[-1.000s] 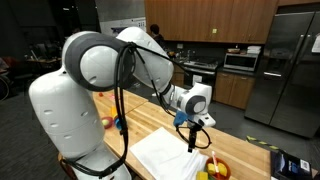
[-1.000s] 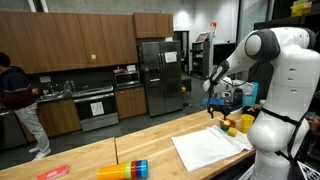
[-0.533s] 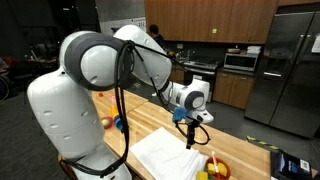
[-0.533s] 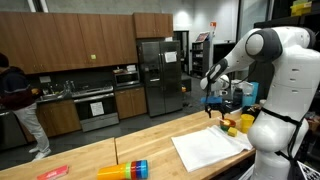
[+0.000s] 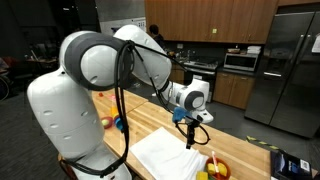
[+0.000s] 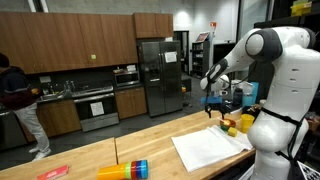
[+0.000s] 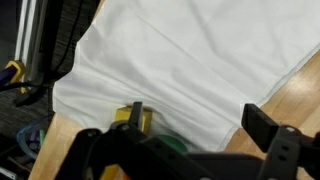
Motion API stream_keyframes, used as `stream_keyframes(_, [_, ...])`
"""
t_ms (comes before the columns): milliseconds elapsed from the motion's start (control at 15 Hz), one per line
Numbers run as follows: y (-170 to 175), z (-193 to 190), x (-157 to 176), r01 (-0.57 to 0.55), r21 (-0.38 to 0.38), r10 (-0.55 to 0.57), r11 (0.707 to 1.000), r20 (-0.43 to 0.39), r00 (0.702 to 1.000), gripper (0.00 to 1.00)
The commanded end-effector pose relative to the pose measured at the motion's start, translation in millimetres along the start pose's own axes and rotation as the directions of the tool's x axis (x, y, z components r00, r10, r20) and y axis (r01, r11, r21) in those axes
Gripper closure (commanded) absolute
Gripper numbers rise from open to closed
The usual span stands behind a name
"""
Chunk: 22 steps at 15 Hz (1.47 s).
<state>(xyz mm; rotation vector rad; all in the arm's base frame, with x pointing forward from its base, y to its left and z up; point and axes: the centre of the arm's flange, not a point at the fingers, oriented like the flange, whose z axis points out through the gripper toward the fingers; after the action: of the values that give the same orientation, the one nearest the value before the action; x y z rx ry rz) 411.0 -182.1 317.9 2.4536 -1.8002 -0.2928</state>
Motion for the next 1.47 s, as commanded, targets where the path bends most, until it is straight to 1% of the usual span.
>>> stream_keyframes(0, [5,0,3,0.027,-0.008,-0.027,1.0,-0.002,1.0,0.0])
stream_keyframes(133, [13,2,6,0.108,-0.056,-0.108,0.993,-0.005,0.994,0.0])
stream_keyframes(267, [19,5,8,0.221,-0.091,-0.219,0.971,0.028,0.975,0.0])
stream_keyframes(333, [22,7,8,0.278,-0.102,-0.274,0.955,0.051,0.96,0.0])
stream_keyframes(533, [27,12,7,0.411,-0.135,-0.398,0.901,0.112,0.91,0.0])
stream_keyframes(733, [29,15,2,0.507,-0.175,-0.483,0.844,0.162,0.86,0.0])
stream_keyframes(867, [29,16,0,0.562,-0.178,-0.53,0.808,0.197,0.825,0.0])
stream_keyframes(1000, [27,18,-3,0.637,-0.162,-0.602,0.753,0.221,0.768,0.0])
stream_keyframes(1067, [22,18,-3,0.606,-0.192,-0.559,0.772,0.25,0.791,0.0])
stream_keyframes(1133, [30,21,-7,0.587,-0.157,-0.554,0.794,0.212,0.805,0.0])
stream_keyframes(1400, [25,24,-8,0.595,-0.174,-0.552,0.785,0.24,0.799,0.0])
